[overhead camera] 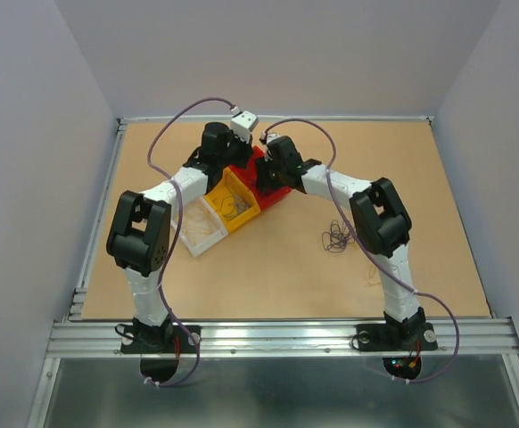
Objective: Untangle the cables
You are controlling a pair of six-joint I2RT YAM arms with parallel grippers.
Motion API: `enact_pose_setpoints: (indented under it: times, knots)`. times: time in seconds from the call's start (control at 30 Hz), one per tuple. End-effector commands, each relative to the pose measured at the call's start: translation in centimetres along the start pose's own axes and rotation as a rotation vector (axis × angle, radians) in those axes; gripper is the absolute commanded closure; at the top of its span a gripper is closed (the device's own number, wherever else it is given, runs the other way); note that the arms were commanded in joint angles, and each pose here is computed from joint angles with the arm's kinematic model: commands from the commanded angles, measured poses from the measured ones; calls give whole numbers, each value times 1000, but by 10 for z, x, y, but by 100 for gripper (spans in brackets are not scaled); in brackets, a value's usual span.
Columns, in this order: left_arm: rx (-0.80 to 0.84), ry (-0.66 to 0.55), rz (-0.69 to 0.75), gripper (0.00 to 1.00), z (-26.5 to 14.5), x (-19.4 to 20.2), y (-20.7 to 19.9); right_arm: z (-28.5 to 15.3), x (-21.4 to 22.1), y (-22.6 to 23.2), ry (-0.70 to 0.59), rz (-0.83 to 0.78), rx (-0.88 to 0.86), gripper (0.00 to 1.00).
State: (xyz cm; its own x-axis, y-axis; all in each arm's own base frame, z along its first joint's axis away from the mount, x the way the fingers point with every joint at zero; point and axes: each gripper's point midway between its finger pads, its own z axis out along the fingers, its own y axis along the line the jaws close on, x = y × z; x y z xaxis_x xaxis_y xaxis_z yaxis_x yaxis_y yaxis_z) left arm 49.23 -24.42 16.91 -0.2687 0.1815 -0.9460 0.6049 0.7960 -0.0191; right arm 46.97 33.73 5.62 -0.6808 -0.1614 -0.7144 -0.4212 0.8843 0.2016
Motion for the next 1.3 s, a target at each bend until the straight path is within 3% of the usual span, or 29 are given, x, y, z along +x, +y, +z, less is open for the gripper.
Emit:
enact_pose_setpoints:
  times: [0.0,0.17,0.33,0.5,0.57,0.6,0.73,0.8,0.93,1.0,1.27]
  knots:
    - [33,49,27,100,10,0,-11,-32,-35,7,-128,-11,-13,46]
    - [24,107,20,100,23,17,-9,-53,-53,8,-247,-5,-16,39]
    - [14,157,21,100,32,28,-8,-82,-71,0,-391,21,18,40]
    - [-9,226,29,100,44,48,-7,-98,-72,1,-444,27,-1,44]
    - [-8,250,26,100,49,56,-6,-93,-69,3,-432,24,-18,50]
    - [-12,258,26,100,50,57,-5,-87,-66,4,-418,25,-28,63]
    - [-20,300,26,100,58,70,-2,-74,-59,6,-381,28,-43,92]
    - [-20,313,23,100,63,76,-1,-69,-56,5,-369,37,-48,99]
    - [-24,299,18,100,60,75,-2,-61,-53,5,-352,58,-59,99]
    - [-36,243,27,100,50,54,-1,-53,-50,8,-334,65,-81,99]
    - [-9,115,7,77,21,12,-6,-36,-62,10,-340,99,-100,99]
